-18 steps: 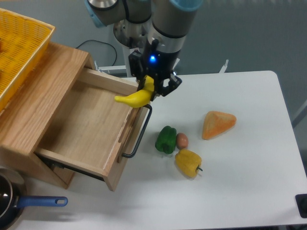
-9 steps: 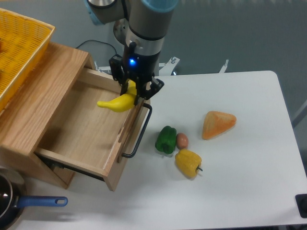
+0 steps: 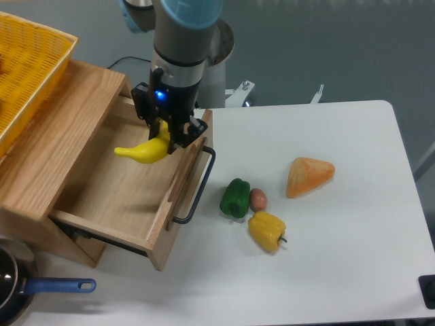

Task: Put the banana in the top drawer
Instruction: 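Lower the held banana down into the drawer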

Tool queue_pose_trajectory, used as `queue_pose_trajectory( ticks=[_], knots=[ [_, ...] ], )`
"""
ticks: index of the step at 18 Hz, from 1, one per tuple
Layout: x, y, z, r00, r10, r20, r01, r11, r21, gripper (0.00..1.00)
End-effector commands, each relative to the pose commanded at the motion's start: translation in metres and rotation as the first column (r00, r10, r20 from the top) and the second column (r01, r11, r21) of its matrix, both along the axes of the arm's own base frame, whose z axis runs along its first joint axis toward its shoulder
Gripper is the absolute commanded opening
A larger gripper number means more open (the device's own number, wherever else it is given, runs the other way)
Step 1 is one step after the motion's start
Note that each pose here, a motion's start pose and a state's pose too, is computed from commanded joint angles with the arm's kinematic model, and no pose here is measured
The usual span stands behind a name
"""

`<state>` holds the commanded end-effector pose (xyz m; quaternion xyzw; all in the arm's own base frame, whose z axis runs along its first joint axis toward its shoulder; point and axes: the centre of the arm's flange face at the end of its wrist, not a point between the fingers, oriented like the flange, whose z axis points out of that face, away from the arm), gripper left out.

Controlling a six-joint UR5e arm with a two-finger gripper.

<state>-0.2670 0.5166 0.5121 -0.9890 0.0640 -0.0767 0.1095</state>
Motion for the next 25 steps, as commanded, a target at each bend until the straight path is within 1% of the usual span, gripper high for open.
queue_pose_trajectory(
  ticks=[1, 8, 10, 13, 16, 23, 25],
  knots=[
    [0.006, 0.005, -0.006, 1.000, -0.015, -0.001, 0.015, 1.000, -0.016, 0.34],
    [0.008, 0.012, -0.015, 1.000, -0.023, 0.010, 0.023, 0.999, -0.028, 0.34],
    [0.008, 0.016, -0.016, 1.000, -0.024, -0.001, 0.024, 1.000, -0.017, 0.34],
    [0.016, 0.027, -0.019, 1.000, -0.001, -0.010, 0.001, 1.000, -0.006, 0.34],
    [0.022, 0.033, -0.018, 1.000, -0.009, -0.022, 0.009, 1.000, 0.009, 0.34],
    [0.030, 0.043, -0.028, 0.999, -0.031, -0.014, 0.030, 1.000, -0.003, 0.34],
    [0.031, 0.044, -0.032, 0.999, -0.033, -0.028, 0.032, 0.999, -0.012, 0.34]
  ],
)
